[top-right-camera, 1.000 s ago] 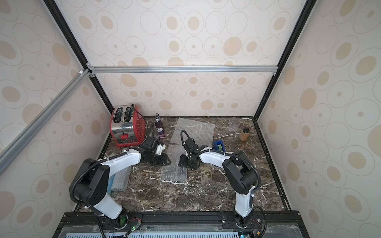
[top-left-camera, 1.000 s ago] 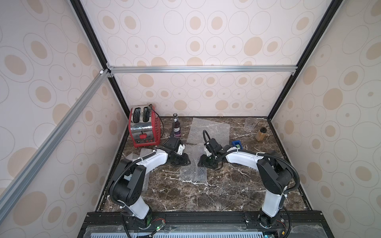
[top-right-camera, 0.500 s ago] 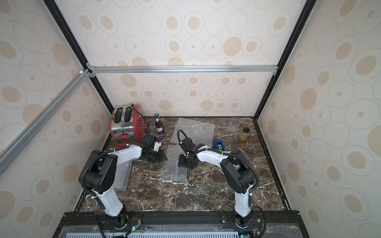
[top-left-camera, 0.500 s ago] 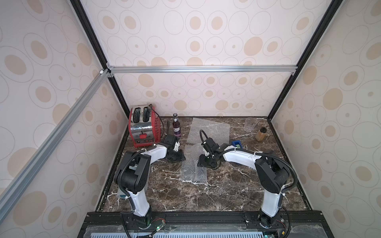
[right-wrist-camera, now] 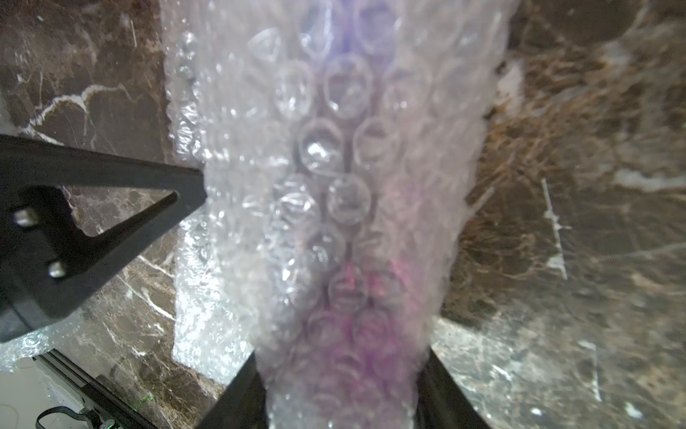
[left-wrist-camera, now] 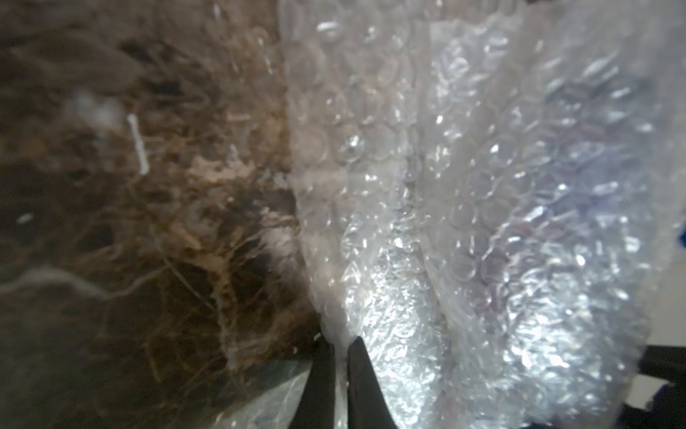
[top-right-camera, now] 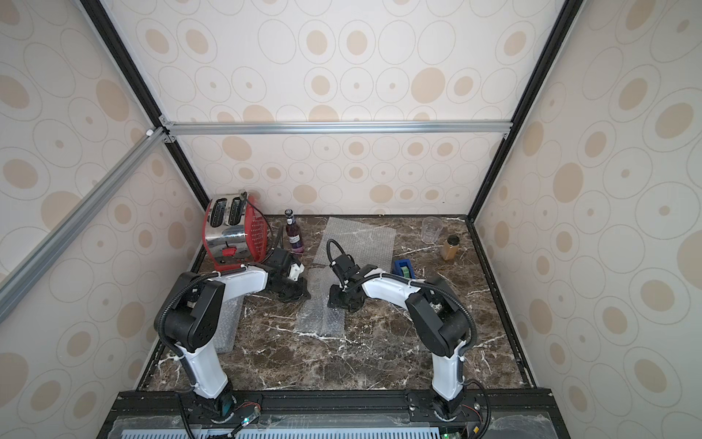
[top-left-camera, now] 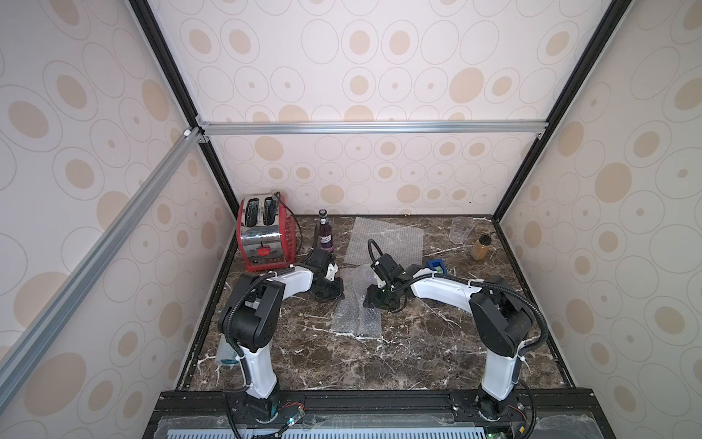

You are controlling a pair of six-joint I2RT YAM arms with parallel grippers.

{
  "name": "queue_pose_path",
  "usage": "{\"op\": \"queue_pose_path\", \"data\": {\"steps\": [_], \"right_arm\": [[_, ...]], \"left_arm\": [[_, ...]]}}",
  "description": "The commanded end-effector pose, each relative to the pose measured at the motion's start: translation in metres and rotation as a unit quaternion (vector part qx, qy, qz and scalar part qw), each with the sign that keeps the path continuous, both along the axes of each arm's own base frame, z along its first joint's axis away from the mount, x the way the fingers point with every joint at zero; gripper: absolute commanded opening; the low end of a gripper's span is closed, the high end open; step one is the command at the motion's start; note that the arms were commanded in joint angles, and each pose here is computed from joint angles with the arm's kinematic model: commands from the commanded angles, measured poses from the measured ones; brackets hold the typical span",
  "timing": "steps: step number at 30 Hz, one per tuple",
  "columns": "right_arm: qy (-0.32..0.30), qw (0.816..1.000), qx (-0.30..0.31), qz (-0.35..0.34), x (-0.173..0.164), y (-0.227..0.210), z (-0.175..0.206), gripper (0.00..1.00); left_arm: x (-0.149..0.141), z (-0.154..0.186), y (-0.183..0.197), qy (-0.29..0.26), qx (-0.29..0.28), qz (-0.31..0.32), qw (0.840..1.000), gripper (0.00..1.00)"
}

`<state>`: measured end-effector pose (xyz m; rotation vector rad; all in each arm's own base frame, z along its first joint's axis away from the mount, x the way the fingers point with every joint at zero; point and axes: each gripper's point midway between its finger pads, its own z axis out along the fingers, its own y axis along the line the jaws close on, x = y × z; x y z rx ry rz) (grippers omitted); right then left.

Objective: Wrap wine bottles in bubble wrap
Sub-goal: Wrap the wine bottle in bubble wrap.

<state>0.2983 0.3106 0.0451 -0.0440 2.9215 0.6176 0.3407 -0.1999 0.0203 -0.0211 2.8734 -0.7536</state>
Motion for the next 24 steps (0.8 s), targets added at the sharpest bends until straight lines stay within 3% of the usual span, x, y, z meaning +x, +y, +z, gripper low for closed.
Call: {"op": "queue_pose_path", "data": {"steps": [1, 14, 24], "right_arm": [[0.046, 0.995, -0.088, -0.004, -0.019, -0.034, -0.042, 0.44], [0.052, 0.998, -0.042, 0.021, -0.021, -0.012, -0.039, 0.39], [0.056, 0.998, -0.011, 0.038, -0.026, 0.010, -0.041, 0.37]], "left_arm": [[-0.006, 0.009, -0.003, 0.006, -0.005, -0.005, 1.000, 0.00], [-0.020, 0.085, -0.028, -0.054, -0.126, -0.012, 0.990, 0.00], [-0.023, 0.090, -0.054, -0.037, -0.154, -0.030, 0.987, 0.00]]}}
